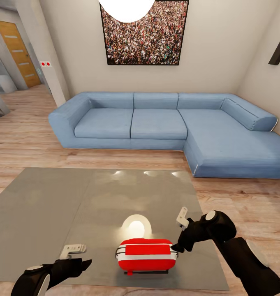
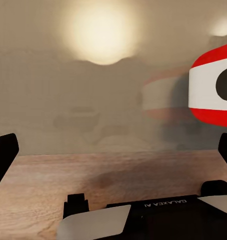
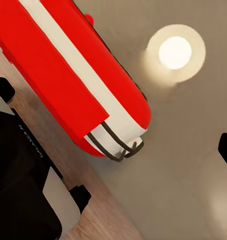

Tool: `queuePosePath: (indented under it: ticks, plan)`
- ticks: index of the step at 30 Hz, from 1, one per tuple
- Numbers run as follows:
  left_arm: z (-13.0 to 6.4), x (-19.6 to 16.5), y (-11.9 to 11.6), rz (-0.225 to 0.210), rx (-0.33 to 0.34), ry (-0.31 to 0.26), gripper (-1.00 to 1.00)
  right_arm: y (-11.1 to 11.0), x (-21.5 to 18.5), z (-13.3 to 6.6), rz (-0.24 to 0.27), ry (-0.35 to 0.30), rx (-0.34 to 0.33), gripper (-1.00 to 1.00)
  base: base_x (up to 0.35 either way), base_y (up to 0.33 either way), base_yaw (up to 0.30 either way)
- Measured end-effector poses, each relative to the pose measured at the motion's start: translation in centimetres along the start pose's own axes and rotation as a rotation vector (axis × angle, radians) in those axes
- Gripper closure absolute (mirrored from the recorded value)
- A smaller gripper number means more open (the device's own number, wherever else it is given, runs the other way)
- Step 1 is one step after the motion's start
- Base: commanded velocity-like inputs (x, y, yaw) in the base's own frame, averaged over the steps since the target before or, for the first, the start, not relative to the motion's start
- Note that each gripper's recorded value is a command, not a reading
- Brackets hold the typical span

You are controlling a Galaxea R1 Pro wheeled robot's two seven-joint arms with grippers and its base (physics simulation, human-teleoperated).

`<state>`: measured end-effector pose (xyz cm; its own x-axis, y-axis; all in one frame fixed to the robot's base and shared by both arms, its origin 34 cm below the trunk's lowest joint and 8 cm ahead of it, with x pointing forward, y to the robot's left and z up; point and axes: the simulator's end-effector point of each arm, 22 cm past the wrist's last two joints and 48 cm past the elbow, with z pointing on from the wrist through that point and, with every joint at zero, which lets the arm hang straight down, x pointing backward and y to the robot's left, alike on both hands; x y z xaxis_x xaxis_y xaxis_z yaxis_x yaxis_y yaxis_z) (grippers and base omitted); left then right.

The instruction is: Turn on the radio receiver that's on the table in the living room.

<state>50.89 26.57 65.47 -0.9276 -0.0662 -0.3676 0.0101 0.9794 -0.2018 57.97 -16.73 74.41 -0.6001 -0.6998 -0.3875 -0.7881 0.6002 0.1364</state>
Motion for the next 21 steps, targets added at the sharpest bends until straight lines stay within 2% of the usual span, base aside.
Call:
queuePosePath:
  ticks: [12, 13, 14, 21]
  plan:
    - [0.0, 0.0, 0.0, 0.000, 0.000, -0.001, -1.00, 1.3, -0.8, 2.0, -0.020, 0.017, -0.026, -1.00, 0.000, 0.000, 0.000]
    - [0.0, 0.0, 0.0, 0.000, 0.000, 0.000, -1.00, 2.3, -2.2, 3.9, -0.072, 0.069, 0.032, -1.00, 0.000, 0.000, 0.000]
    - [0.0, 0.0, 0.0, 0.000, 0.000, 0.000, -1.00, 4.0, -3.8, 4.6, -0.078, 0.045, 0.000, -1.00, 0.000, 0.000, 0.000]
    - [0.0, 0.0, 0.0, 0.000, 0.000, 0.000, -1.00, 2.8, -1.1, 5.9, -0.160, 0.130, 0.030, -1.00, 0.000, 0.000, 0.000]
